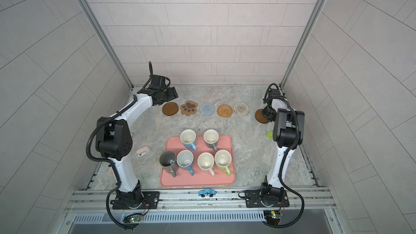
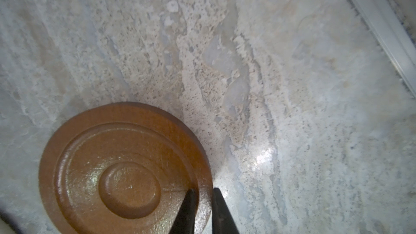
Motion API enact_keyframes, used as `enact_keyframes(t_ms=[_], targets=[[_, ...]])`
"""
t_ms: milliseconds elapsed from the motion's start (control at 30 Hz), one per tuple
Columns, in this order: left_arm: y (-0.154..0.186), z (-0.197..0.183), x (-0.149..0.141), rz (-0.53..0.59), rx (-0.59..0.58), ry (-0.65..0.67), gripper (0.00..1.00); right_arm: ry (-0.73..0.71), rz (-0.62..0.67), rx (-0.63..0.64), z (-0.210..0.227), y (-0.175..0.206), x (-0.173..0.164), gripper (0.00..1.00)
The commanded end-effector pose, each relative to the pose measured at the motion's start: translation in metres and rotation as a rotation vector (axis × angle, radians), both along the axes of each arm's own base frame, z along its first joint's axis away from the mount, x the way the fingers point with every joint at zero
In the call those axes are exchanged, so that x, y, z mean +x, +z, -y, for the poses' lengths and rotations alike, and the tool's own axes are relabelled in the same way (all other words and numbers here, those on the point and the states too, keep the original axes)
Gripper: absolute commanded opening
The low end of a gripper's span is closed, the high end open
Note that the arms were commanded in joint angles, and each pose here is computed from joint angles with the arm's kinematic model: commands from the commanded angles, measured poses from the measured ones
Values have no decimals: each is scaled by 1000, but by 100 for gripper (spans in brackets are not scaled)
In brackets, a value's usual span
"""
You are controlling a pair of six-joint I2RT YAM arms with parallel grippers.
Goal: Place cups on coasters
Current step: Move the coaster to the top-right of the table.
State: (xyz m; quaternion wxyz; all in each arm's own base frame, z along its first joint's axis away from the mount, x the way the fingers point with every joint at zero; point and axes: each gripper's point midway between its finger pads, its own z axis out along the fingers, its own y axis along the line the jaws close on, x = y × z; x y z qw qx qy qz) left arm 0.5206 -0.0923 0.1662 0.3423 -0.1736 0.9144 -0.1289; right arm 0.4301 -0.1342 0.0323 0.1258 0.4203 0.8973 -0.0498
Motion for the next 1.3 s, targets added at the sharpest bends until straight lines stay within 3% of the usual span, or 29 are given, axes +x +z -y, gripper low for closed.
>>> enact_keyframes(t_ms=[0, 1267], targets=[[22, -7, -2, 47, -2, 28, 86, -16, -36, 20, -9, -18, -5, 18], [26, -7, -1, 58, -1, 26, 86, -161, 98, 31, -22, -12, 43, 18]])
